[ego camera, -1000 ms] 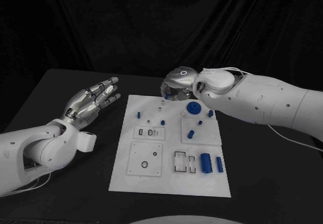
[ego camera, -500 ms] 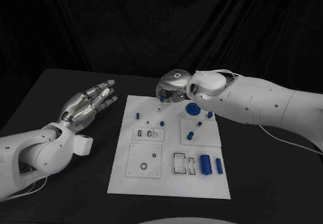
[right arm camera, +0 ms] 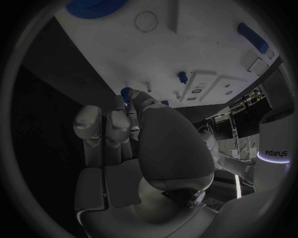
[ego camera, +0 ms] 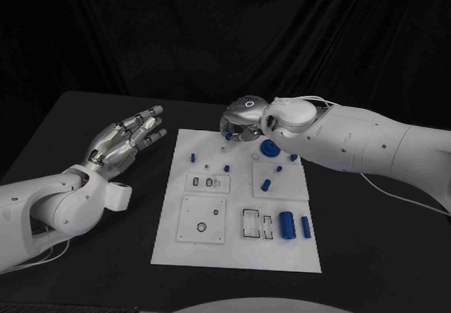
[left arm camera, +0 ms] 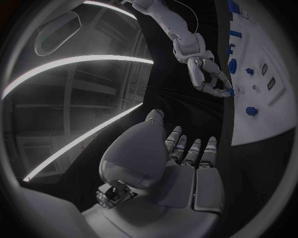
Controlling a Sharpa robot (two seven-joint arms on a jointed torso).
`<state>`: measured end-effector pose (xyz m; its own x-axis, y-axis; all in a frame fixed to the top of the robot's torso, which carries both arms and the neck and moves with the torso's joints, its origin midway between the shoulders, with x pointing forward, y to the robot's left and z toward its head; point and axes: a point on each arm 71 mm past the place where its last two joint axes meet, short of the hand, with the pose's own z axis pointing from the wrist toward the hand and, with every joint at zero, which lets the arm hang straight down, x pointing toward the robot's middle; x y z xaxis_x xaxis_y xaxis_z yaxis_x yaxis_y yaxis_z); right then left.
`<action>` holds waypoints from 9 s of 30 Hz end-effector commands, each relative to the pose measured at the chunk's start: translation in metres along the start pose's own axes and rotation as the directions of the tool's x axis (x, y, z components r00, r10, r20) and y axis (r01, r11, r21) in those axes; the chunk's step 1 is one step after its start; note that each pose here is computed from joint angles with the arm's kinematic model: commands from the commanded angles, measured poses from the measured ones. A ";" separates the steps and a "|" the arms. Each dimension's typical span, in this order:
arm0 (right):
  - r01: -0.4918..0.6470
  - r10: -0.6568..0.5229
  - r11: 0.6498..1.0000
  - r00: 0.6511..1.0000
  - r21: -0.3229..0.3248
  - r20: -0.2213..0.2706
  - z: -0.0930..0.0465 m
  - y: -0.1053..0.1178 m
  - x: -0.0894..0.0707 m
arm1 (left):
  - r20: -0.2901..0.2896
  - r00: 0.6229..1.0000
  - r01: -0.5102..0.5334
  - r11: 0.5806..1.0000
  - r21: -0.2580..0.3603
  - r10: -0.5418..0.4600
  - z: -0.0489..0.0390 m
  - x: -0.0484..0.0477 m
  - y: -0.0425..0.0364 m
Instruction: Assemble the parts on the task board
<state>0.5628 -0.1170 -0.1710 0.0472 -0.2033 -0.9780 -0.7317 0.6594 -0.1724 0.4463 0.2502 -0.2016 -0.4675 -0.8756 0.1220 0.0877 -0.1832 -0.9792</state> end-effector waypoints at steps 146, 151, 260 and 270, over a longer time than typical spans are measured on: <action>-0.200 0.233 0.903 0.971 0.381 -0.044 -0.115 -0.059 0.060 | -0.039 0.999 0.033 0.984 0.177 -0.027 0.0026 -0.0007 -0.0094; -0.200 0.235 0.902 0.971 0.382 -0.045 -0.115 -0.059 0.063 | -0.038 0.999 0.033 0.984 0.176 -0.026 0.0021 -0.0012 -0.0096; -0.240 0.250 0.961 0.967 0.140 -0.053 -0.015 0.020 0.026 | -0.064 0.997 0.053 0.988 0.146 -0.044 0.0067 0.0016 -0.0041; -0.242 0.250 0.960 0.967 0.140 -0.048 -0.016 0.019 0.026 | -0.064 0.997 0.053 0.988 0.144 -0.044 0.0068 0.0015 -0.0040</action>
<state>0.5390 -0.1200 -0.1962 -0.1646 -0.0621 -0.9844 -0.6284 0.7758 0.0561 0.4533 0.2459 -0.2065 -0.5145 -0.8448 0.1471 0.0677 -0.2110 -0.9751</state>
